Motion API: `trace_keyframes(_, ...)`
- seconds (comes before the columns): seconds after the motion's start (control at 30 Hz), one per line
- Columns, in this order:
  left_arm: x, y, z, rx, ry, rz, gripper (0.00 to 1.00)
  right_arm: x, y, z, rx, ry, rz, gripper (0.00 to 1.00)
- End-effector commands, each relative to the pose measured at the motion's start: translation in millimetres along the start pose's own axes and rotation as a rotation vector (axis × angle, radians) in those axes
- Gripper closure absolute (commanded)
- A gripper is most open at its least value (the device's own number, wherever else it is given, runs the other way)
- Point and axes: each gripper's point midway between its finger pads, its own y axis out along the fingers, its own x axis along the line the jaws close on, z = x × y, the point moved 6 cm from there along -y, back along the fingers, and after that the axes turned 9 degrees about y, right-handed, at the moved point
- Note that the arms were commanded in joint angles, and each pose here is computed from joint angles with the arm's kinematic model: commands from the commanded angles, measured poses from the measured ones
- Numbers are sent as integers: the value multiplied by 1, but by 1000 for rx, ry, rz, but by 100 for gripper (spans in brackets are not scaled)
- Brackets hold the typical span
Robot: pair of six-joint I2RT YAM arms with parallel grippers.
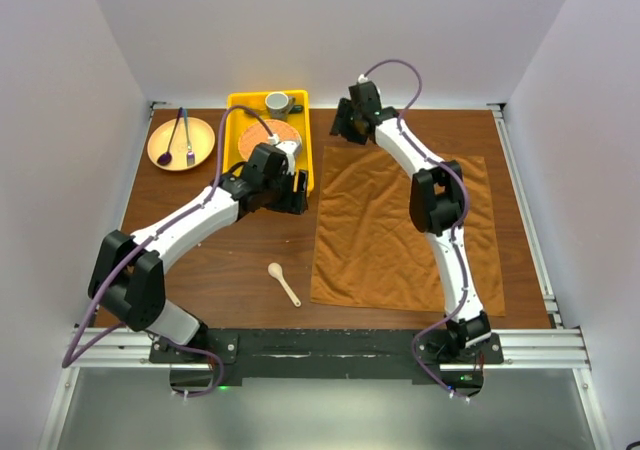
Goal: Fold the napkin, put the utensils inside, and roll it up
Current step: Flatten the napkin out
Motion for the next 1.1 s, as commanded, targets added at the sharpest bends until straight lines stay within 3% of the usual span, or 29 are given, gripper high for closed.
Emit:
trace_keyframes(0.0,-15,-8,-19,-127,8,104,30,-3,-70,-49,-46,-32,50,36)
trace_keyframes(0.03,-18,-6,-21,-137,17,118,30,-7,-97,-62,-71,-21,61,35)
trace_keyframes(0.27,-66,13,-24,-135,147,214,32,-156,-159,-78,-62,97,468,36)
trace_keyframes(0.37,-79,29,-20,-108,169,235,33,-204,-181,-80,-73,111,644,38)
trace_keyframes(0.5,-89,55,-11,-69,173,249,34,-254,-188,-73,-41,147,732,46)
trace_keyframes(1.07,-80,121,-1,65,148,20,37,-294,-145,-47,35,147,766,49)
